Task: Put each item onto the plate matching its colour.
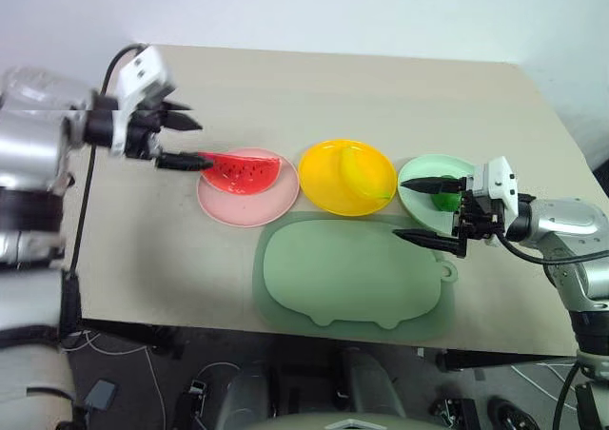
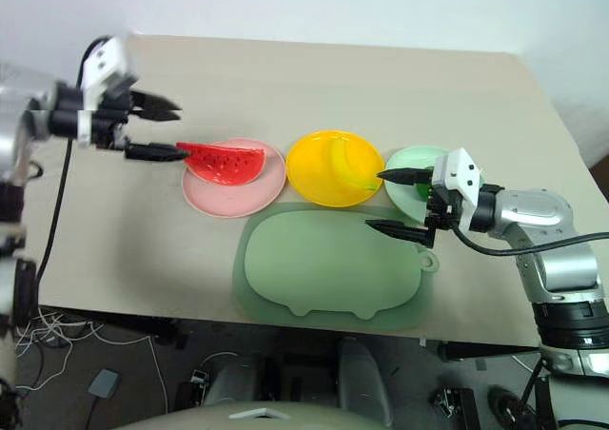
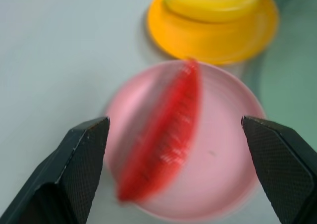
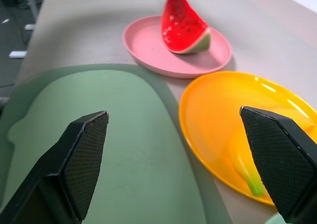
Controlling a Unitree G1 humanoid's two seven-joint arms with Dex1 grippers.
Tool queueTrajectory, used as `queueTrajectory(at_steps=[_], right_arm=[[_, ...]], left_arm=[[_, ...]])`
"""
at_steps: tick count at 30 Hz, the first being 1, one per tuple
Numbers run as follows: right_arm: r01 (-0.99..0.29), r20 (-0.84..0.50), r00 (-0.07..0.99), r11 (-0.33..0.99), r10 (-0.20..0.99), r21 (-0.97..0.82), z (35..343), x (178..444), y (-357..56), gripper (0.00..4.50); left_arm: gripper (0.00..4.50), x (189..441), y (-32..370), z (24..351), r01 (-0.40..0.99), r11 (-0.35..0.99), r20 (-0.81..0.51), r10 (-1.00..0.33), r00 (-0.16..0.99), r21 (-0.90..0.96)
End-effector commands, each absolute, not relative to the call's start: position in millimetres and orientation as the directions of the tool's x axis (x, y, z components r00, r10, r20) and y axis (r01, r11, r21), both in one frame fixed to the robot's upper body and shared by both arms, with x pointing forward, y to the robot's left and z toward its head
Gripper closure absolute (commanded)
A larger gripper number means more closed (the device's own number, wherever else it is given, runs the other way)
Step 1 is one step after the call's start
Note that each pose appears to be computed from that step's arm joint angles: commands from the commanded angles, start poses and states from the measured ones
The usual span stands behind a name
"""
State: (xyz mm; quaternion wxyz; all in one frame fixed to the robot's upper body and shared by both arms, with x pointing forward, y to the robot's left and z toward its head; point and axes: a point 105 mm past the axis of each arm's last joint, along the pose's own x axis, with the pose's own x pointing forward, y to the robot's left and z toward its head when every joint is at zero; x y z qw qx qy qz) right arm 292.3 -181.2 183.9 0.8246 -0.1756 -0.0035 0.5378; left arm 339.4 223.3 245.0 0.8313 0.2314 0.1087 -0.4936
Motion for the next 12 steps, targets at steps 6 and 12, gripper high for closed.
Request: queueTrajectory(at_steps=[6, 12], right_arm=[[-0.794, -0.145, 0.577, 0.510, 0.804, -0.330, 199, 283, -225, 0.00], [-0.747, -0.156, 0.649, 0.585, 0.745, -0.318, 196, 263, -259, 0.00]], left_arm=[[0.03, 291, 287, 224, 0.688, 0.658, -0.113, -0.693, 0.712, 0.305], [0.03, 258, 322, 179, 0.641, 0.764, -0.053, -0.639, 0.768, 0.075]])
